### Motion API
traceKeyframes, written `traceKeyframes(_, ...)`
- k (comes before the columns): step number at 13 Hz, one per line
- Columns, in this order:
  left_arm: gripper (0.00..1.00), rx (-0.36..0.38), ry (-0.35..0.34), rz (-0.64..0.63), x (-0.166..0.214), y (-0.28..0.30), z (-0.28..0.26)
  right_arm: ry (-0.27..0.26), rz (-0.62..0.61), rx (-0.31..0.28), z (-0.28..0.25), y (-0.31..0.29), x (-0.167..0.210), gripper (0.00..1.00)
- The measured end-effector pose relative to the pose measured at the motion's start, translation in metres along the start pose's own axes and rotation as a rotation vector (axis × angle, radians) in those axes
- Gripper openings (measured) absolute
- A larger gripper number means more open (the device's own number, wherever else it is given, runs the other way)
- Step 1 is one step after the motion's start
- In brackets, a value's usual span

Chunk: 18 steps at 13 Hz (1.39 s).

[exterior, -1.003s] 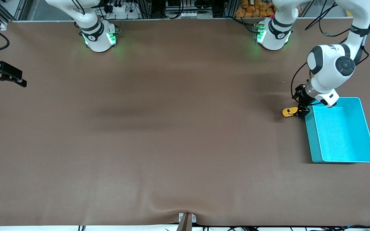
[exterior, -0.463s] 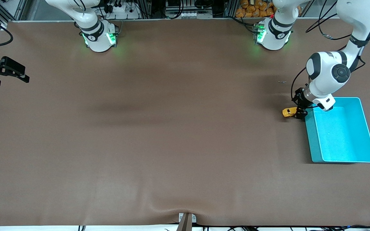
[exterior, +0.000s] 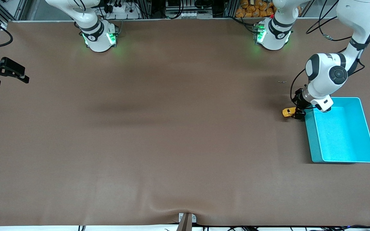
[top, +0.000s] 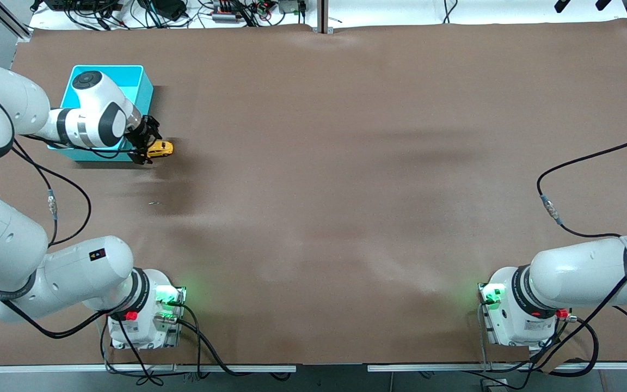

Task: Wind and store yellow beetle car
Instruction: 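Close the left gripper on the yellow car beside the bin, then lift the car with the left gripper and carry it over the bin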

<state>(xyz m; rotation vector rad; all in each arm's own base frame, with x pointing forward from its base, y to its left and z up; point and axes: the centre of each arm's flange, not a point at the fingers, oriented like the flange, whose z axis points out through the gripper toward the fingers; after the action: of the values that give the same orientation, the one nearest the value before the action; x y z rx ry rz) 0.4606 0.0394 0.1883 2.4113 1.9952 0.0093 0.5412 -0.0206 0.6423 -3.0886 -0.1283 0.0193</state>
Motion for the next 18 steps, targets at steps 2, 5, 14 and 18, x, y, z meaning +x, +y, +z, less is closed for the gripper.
traceKeyframes(2,1.0,0.0,0.004,0.002,0.006,-0.002,0.003,-0.001,0.002,-0.007,0.0,0.002,0.0,1.0)
traceKeyframes(5,0.79,-0.007,0.003,0.001,0.008,0.001,0.004,-0.002,0.002,-0.009,0.0,0.002,0.0,1.0)
traceKeyframes(14,0.46,-0.077,0.027,0.055,-0.026,0.026,-0.032,-0.005,-0.012,-0.032,0.001,0.002,0.0,1.0)
traceKeyframes(18,0.46,-0.085,0.076,0.123,-0.055,0.053,-0.088,-0.005,-0.013,-0.032,0.001,0.002,0.0,1.0)
